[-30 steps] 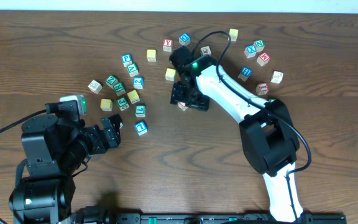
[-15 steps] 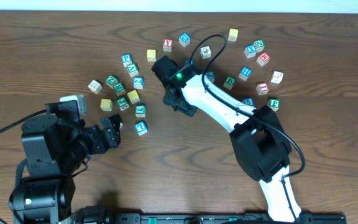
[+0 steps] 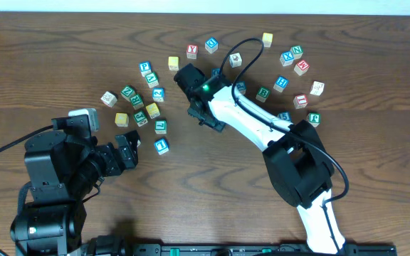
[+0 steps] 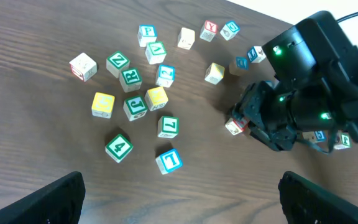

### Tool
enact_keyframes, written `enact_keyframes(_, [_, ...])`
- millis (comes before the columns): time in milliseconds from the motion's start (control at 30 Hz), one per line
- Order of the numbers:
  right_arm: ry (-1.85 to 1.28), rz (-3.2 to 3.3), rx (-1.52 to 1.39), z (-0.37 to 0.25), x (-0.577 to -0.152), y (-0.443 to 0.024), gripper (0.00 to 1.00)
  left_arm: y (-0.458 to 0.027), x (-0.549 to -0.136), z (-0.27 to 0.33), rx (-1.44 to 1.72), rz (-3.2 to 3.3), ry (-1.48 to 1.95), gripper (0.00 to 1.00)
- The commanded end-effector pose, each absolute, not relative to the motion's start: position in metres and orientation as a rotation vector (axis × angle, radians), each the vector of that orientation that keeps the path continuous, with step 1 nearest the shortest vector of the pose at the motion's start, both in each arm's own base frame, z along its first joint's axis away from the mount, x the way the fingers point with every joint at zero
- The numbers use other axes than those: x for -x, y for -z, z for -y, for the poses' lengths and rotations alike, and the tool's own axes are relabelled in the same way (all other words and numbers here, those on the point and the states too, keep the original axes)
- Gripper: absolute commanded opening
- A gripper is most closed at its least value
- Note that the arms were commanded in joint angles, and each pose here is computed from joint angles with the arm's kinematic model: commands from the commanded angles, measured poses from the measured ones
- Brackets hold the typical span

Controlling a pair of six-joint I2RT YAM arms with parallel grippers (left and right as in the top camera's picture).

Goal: Spell out AI2
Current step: 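Carry the red 'A' block with the right gripper toward table center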

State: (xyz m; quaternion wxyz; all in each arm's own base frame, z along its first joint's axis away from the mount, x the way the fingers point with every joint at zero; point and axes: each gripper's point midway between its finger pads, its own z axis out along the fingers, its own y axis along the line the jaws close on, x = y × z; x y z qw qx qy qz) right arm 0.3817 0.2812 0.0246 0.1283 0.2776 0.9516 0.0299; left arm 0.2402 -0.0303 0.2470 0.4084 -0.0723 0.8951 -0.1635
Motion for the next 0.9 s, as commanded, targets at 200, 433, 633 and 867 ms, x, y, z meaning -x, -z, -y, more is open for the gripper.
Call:
enact_keyframes(200, [-0.058,-2.747,-0.846,-0.270,-0.380,-0.006,0.56,-0.252,-0.241,0.029,0.160,-2.245,0.390,0.98])
enact_keyframes(433, [-0.058,-2.799,-0.507,-0.277,-0.388,-0.009,0.43,-0.252,-0.241,0.029,0.160,-2.245,0.390,0.98])
enact_keyframes(633, [-0.029,-2.829,-0.270,-0.278,-0.388,-0.009,0.39,-0.252,-0.241,0.029,0.160,-2.245,0.390,0.98])
enact_keyframes(867, [-0.047,-2.848,-0.065,-0.284,-0.388,-0.012,0.29,-0.252,-0.241,0.029,0.160,-2.245,0.390,0.98])
